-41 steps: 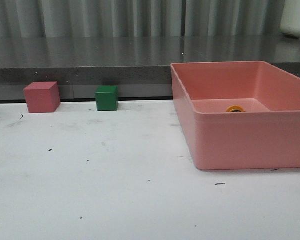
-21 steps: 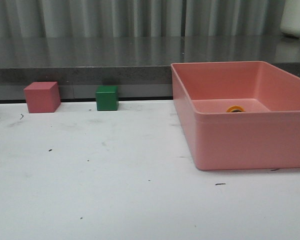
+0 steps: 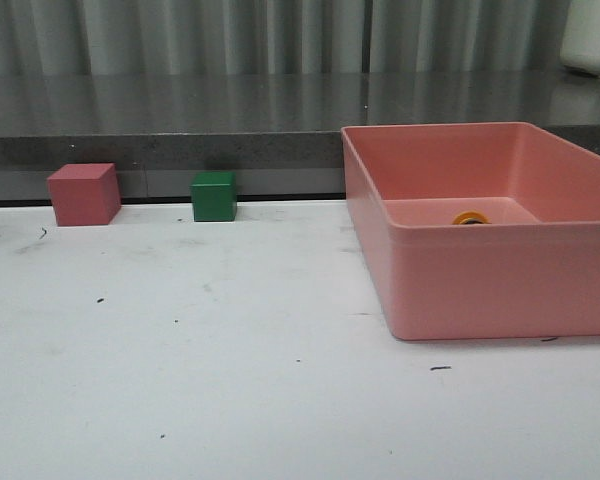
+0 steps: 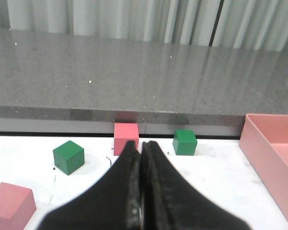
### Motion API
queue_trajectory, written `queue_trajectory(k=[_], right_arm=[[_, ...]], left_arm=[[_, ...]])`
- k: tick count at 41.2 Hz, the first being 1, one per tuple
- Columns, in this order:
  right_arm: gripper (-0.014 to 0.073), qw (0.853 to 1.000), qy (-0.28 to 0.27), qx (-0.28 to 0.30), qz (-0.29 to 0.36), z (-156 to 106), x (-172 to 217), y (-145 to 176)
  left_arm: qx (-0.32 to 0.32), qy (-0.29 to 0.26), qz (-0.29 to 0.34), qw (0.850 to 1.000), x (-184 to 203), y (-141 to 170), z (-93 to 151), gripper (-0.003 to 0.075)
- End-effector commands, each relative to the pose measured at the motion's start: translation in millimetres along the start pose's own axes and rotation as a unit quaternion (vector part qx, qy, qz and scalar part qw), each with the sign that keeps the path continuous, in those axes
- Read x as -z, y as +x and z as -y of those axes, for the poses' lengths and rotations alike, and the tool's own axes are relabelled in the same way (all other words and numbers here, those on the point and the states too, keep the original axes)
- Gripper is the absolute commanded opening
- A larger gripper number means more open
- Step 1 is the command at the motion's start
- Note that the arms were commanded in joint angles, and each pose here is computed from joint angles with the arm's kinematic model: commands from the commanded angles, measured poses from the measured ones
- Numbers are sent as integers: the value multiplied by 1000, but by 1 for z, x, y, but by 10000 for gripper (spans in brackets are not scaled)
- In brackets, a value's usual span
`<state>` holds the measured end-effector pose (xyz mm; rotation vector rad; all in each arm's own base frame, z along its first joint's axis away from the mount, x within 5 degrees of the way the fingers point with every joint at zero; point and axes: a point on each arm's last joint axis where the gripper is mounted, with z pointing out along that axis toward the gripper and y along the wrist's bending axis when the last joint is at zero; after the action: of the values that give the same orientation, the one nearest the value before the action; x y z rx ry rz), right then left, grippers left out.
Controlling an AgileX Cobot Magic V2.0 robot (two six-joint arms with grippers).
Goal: Place and stand button with both arms
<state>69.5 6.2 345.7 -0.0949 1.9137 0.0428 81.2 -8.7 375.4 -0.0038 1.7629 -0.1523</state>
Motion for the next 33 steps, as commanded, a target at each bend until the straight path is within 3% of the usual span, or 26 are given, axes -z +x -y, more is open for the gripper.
queue_trajectory(k=[1, 14, 17, 19, 22, 27, 30, 33], right_arm=[[-56, 1000, 4, -1, 19, 1, -6, -14], [-55, 999, 1, -2, -50, 2, -29, -9], [-18, 998, 1, -3, -61, 2, -32, -8], [60, 998, 0, -3, -68, 2, -35, -7], [218, 997, 0, -3, -76, 2, -38, -7], [510, 996, 0, -3, -87, 2, -43, -6], [589, 996, -1, -4, -94, 2, -46, -6], [601, 995, -6, -11, -103, 1, -51, -6]], left_arm=[[1, 0, 30, 1000, -9, -15, 1, -20], [5, -6, -49, 999, -42, -5, -1, -20], [4, -8, -72, 997, -48, -1, -2, -17], [2, -9, -81, 997, -51, 1, -3, -5], [-3, -12, -89, 996, -54, 2, -3, 76], [-14, -18, -93, 995, -56, 3, -5, 295], [-15, -19, -95, 995, -55, 3, -5, 436], [-16, -18, -98, 995, -55, 3, -5, 494]])
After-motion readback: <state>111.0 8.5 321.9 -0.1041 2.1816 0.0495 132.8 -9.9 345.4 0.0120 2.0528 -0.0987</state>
